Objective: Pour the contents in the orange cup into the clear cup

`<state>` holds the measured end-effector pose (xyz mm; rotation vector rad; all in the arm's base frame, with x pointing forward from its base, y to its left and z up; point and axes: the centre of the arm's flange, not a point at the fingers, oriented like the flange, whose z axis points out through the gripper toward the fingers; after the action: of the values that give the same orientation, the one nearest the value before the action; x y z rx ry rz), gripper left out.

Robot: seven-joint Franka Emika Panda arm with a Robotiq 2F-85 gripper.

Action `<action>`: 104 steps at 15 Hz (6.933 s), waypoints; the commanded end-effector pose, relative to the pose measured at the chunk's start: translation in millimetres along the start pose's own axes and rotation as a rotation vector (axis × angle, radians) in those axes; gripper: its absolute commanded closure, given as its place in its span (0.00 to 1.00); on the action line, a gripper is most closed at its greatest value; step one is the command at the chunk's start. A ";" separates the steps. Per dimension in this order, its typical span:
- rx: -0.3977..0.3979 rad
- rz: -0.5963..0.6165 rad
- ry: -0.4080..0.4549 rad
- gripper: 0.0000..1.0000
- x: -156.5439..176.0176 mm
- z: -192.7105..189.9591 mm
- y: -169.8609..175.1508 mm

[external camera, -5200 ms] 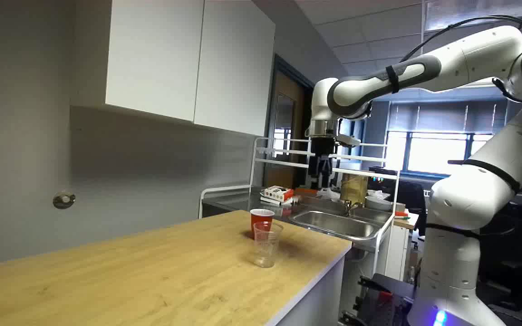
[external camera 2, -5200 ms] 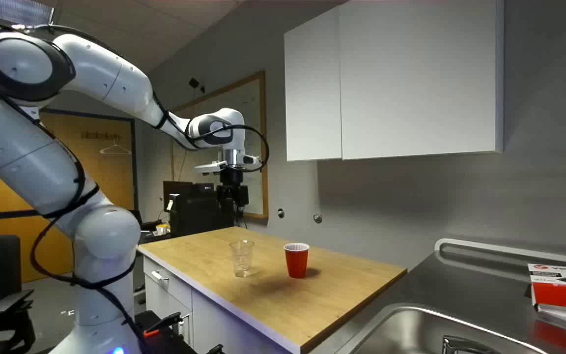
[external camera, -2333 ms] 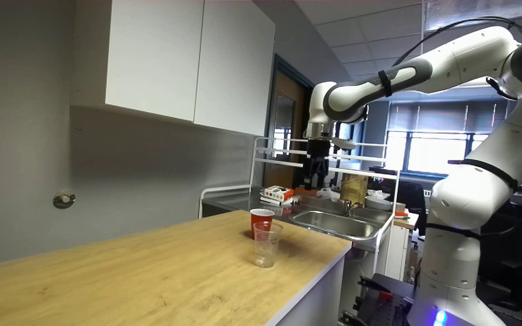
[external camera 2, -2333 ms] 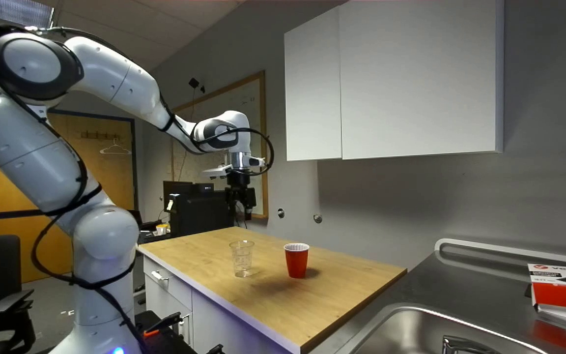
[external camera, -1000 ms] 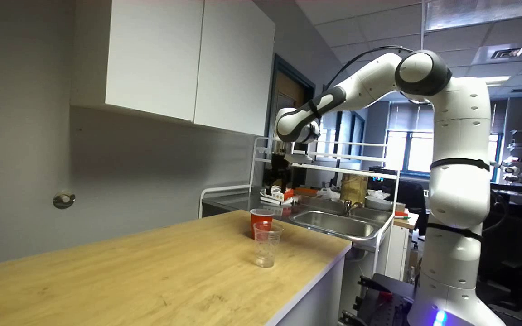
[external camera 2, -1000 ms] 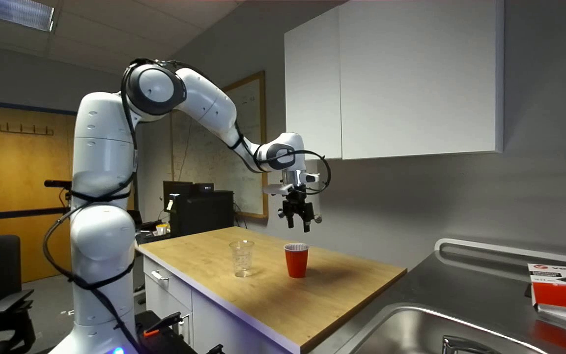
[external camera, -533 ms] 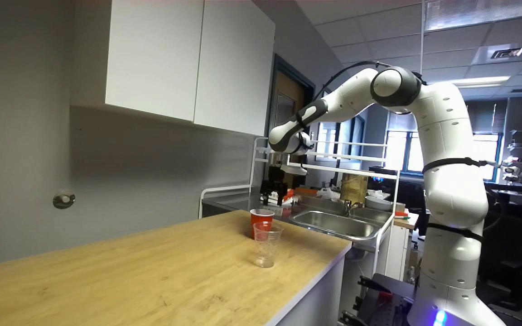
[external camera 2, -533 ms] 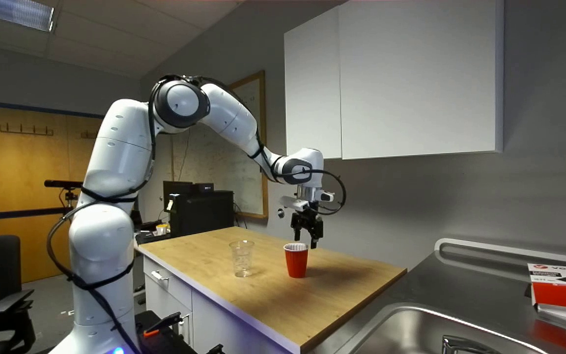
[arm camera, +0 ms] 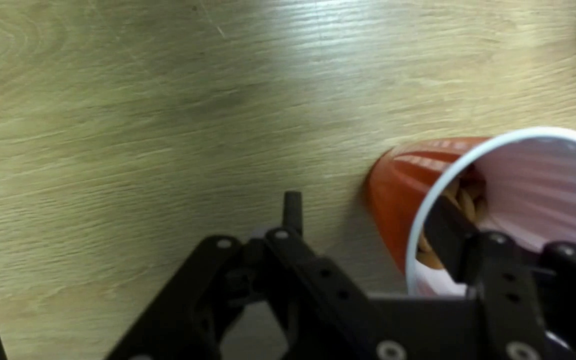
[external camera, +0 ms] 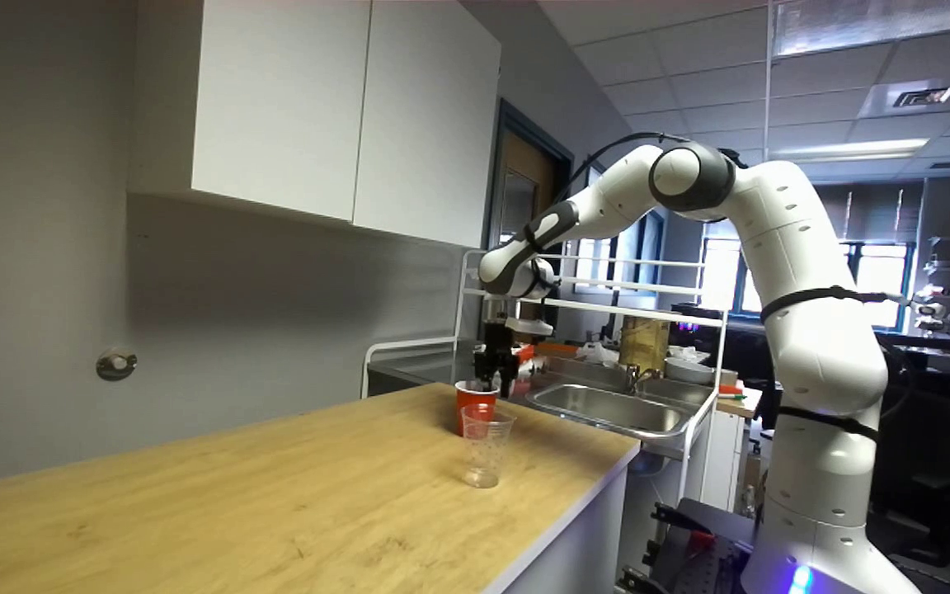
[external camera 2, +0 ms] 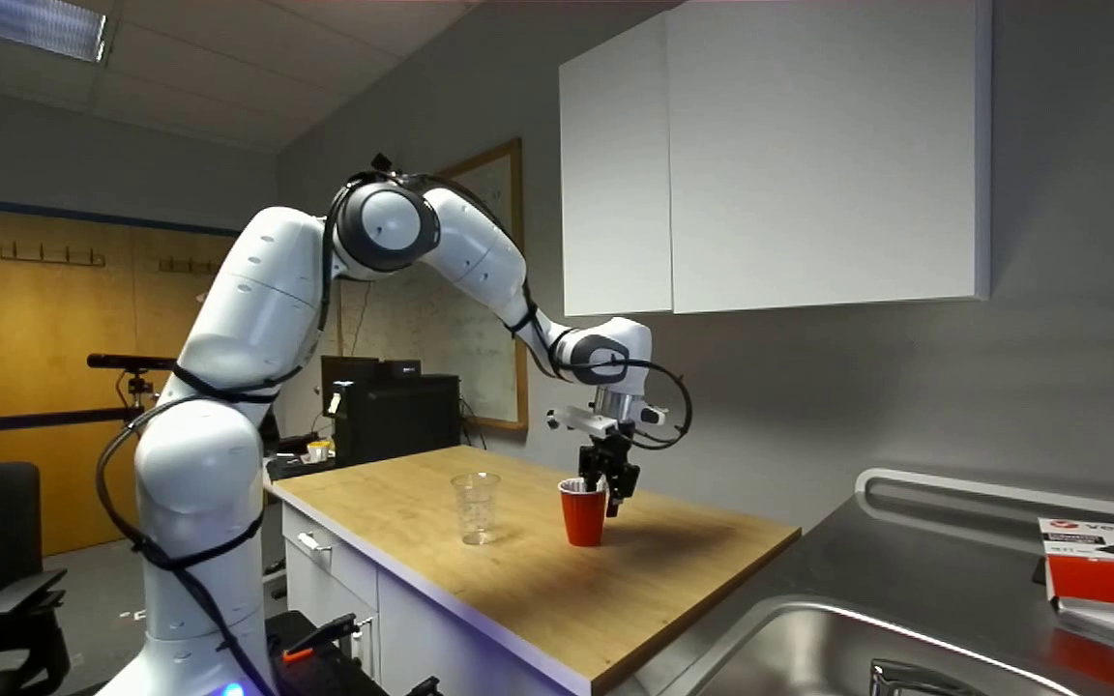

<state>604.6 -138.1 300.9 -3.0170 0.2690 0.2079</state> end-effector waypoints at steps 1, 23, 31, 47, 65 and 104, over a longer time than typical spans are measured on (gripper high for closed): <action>0.002 -0.009 -0.023 0.64 9.7 -5.1 1.1; -0.341 0.085 0.001 0.96 -148.0 -69.2 -71.9; -0.512 0.121 0.159 0.96 -222.5 -73.2 -159.1; -0.895 0.417 0.670 0.96 -233.7 -35.6 -253.3; -1.206 0.433 1.032 0.96 -265.5 27.3 -345.1; -1.501 0.627 1.298 0.96 -273.6 56.4 -317.9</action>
<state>386.5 221.4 312.0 -3.4093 1.7171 -2.5008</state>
